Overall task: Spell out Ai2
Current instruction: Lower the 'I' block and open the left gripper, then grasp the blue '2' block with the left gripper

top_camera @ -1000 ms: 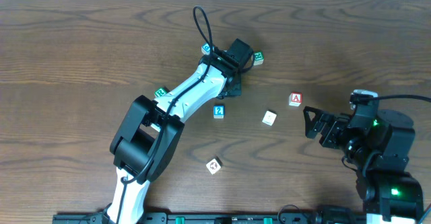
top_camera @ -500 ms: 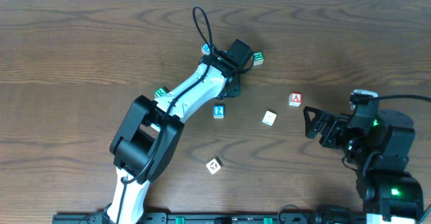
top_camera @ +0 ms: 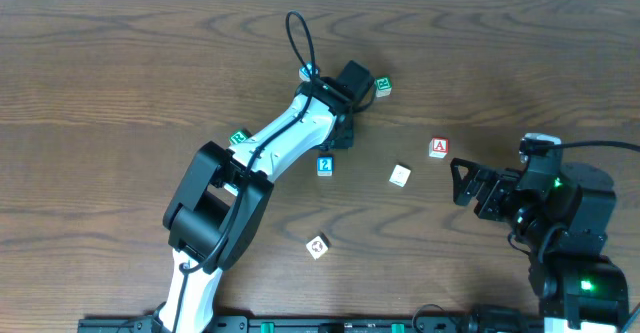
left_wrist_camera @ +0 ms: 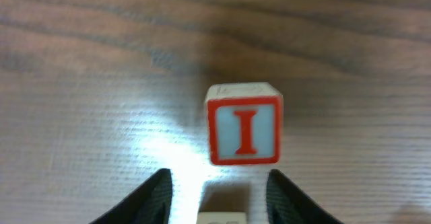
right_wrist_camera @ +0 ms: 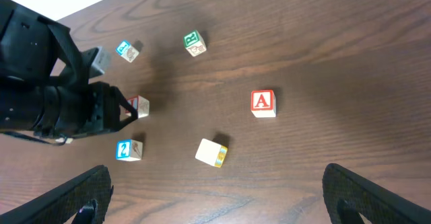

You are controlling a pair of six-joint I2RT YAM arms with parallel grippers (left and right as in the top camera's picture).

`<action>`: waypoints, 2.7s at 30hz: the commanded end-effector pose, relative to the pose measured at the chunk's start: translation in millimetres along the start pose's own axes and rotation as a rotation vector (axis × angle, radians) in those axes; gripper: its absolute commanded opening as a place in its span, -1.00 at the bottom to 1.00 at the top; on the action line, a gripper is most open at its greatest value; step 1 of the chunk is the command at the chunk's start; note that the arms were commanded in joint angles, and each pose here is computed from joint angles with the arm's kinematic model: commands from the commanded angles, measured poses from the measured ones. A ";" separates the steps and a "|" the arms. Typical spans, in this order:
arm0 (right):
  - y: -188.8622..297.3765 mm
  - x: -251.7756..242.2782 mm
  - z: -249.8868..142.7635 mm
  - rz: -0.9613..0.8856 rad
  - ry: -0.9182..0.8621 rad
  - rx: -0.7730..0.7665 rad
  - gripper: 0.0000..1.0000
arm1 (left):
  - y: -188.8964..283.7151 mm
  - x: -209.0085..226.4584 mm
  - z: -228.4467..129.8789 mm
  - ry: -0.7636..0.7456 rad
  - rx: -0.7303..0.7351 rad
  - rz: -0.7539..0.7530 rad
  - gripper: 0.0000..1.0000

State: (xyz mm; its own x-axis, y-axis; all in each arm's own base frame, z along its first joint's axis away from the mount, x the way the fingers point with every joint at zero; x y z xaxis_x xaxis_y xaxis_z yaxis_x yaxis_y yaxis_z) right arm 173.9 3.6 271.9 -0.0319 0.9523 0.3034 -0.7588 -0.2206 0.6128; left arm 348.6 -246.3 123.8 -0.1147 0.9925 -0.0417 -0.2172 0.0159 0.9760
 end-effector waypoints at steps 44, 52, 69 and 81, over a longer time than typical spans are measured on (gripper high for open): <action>36.0 7.0 20.8 -0.004 0.178 -0.038 0.98 | -6.3 16.4 -61.4 0.078 0.021 0.005 0.21; 36.0 7.0 20.7 -0.004 0.178 -0.037 0.99 | -7.2 14.2 -59.3 0.081 0.008 -0.009 -0.15; 35.9 6.8 20.3 -0.005 0.180 -0.035 0.98 | 32.4 4.5 -35.4 0.007 -0.103 -0.030 -0.82; 35.9 6.7 21.3 -0.008 0.182 -0.041 0.99 | 57.9 -30.1 -10.4 -0.036 -0.256 -0.197 -0.88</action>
State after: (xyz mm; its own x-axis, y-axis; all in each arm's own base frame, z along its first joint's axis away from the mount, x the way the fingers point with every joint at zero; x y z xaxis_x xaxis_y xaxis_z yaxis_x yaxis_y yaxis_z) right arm 160.6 -0.8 305.7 -0.1373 0.9739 0.1806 -0.7707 -0.2196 0.5982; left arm 325.4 -271.0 185.3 -0.0433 0.9732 -0.2257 -0.4577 0.1815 0.8704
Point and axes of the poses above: each gripper's point midway between its finger pads, its own y axis back along the fingers, its own x axis along the line the jaws close on, z = x × y, the point moved 10 cm from there along y, back along the fingers, and after that the axes turned 7 degrees about y, right-handed, at the moved point
